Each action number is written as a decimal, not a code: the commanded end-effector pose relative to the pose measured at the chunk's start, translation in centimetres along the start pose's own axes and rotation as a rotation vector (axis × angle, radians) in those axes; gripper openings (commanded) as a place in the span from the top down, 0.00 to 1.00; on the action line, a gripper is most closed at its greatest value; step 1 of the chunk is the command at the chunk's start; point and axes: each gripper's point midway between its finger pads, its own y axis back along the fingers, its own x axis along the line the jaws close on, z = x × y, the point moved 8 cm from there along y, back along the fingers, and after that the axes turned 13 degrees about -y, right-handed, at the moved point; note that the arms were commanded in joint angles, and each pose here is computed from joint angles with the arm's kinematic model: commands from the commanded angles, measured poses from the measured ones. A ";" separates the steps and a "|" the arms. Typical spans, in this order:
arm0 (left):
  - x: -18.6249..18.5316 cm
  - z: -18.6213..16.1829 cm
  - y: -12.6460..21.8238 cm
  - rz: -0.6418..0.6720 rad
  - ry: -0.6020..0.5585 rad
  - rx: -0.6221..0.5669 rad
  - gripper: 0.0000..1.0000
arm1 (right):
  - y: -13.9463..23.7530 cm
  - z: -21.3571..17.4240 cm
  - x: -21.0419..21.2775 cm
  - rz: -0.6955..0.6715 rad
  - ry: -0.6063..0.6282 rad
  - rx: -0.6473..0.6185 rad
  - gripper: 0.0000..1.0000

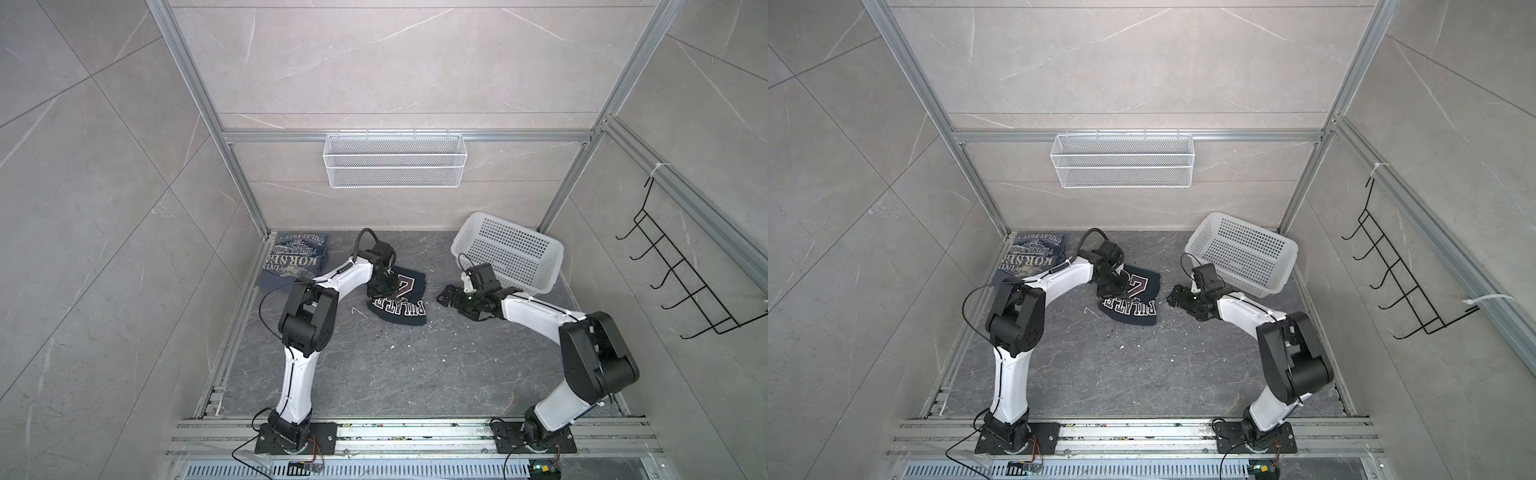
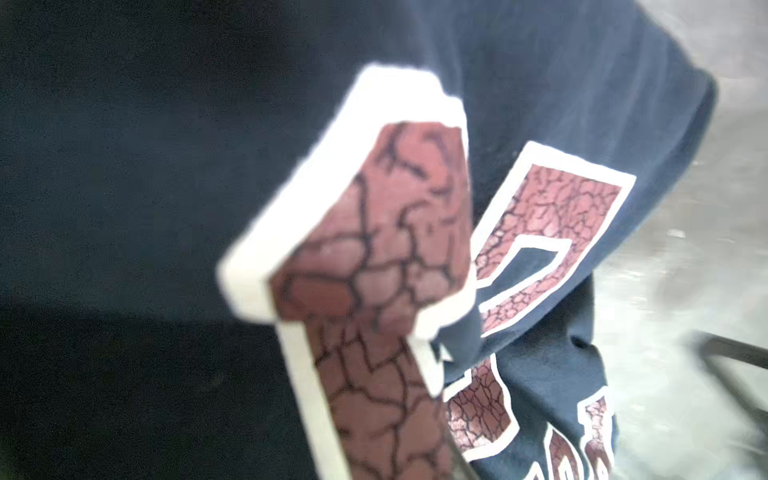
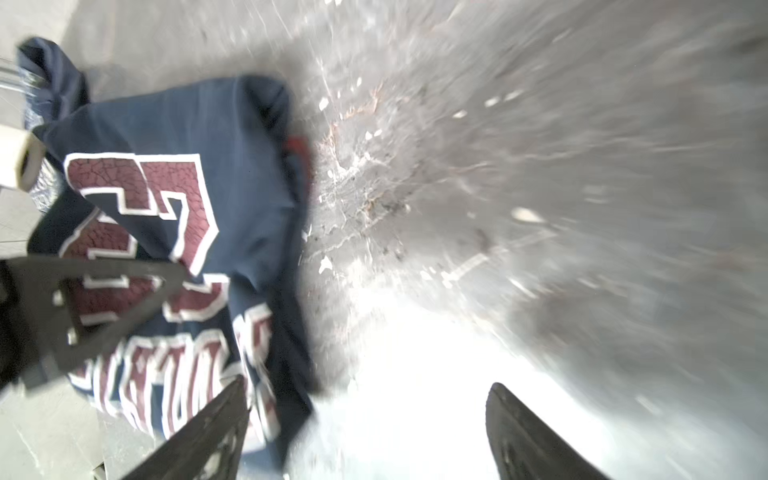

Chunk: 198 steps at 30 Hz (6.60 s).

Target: Fold and stack the tank tops

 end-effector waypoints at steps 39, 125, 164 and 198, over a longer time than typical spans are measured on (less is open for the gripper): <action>31.3 3.9 13.4 0.225 -0.054 -0.226 0.63 | 4.1 -7.1 -7.2 -0.193 0.022 0.106 0.09; 16.5 4.0 12.2 0.603 -0.172 -0.277 0.88 | 2.8 -9.0 -8.9 -0.160 -0.038 0.181 0.09; 16.9 5.0 4.3 1.013 -0.254 -0.100 0.82 | 2.6 -9.2 -8.9 -0.160 -0.043 0.205 0.08; 20.8 12.3 4.7 0.769 -0.178 -0.256 0.30 | 3.1 -9.4 -9.0 -0.170 -0.041 0.207 0.08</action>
